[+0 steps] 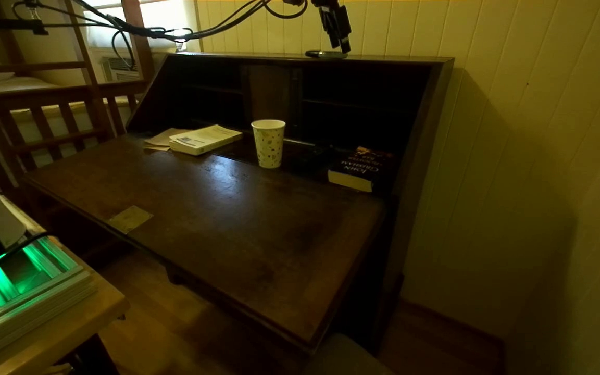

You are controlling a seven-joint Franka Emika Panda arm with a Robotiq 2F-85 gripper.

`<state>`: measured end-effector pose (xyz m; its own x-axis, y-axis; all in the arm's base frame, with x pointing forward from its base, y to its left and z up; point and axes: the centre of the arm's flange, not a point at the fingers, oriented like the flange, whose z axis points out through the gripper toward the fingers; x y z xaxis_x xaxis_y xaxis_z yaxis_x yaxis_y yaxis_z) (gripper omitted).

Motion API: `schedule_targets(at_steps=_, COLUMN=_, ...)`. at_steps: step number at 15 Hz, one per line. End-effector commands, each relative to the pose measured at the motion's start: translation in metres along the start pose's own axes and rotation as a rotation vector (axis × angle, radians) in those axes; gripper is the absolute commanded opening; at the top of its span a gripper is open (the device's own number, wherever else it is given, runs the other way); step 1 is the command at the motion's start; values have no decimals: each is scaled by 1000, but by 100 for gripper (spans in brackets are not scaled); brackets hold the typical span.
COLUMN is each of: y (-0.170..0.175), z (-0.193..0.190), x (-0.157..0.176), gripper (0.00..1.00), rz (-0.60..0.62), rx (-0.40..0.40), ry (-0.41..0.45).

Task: Pick up the marker and place it in the paper cup with the cap side down

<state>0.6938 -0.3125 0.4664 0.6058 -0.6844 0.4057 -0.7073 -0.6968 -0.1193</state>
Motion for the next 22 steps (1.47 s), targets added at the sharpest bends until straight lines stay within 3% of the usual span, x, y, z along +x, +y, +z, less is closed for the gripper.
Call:
schedule_targets(at_steps=1, y=-10, z=5, x=14, gripper=62, rz=38, rx=20, ry=-13)
schedule_targets(at_steps=5, y=-16, z=12, x=13, gripper=50, rz=39, rx=17, ry=-17)
schedule_targets(at_steps=6, y=-18, z=13, x=13, gripper=53, rz=39, rx=17, ry=-18)
schedule_targets(at_steps=7, y=-19, z=15, x=13, gripper=57, rz=39, rx=16, ry=-18)
schedule_targets(at_steps=8, y=-20, z=16, x=14, gripper=79, rz=41, rx=12, ry=-16)
schedule_targets(at_steps=10, y=-22, z=18, x=13, gripper=92, rz=41, rx=9, ry=-18)
schedule_targets(at_steps=12, y=-23, z=21, x=13, gripper=52, rz=45, rx=5, ry=-19)
schedule_targets(at_steps=14, y=-21, z=19, x=14, gripper=44, rz=50, rx=2, ry=-23)
schedule_targets(at_steps=20, y=-16, z=16, x=13, gripper=1, rz=56, rx=-8, ry=-30)
schedule_targets(at_steps=22, y=-14, z=17, x=12, gripper=4, rz=62, rx=-15, ry=-29)
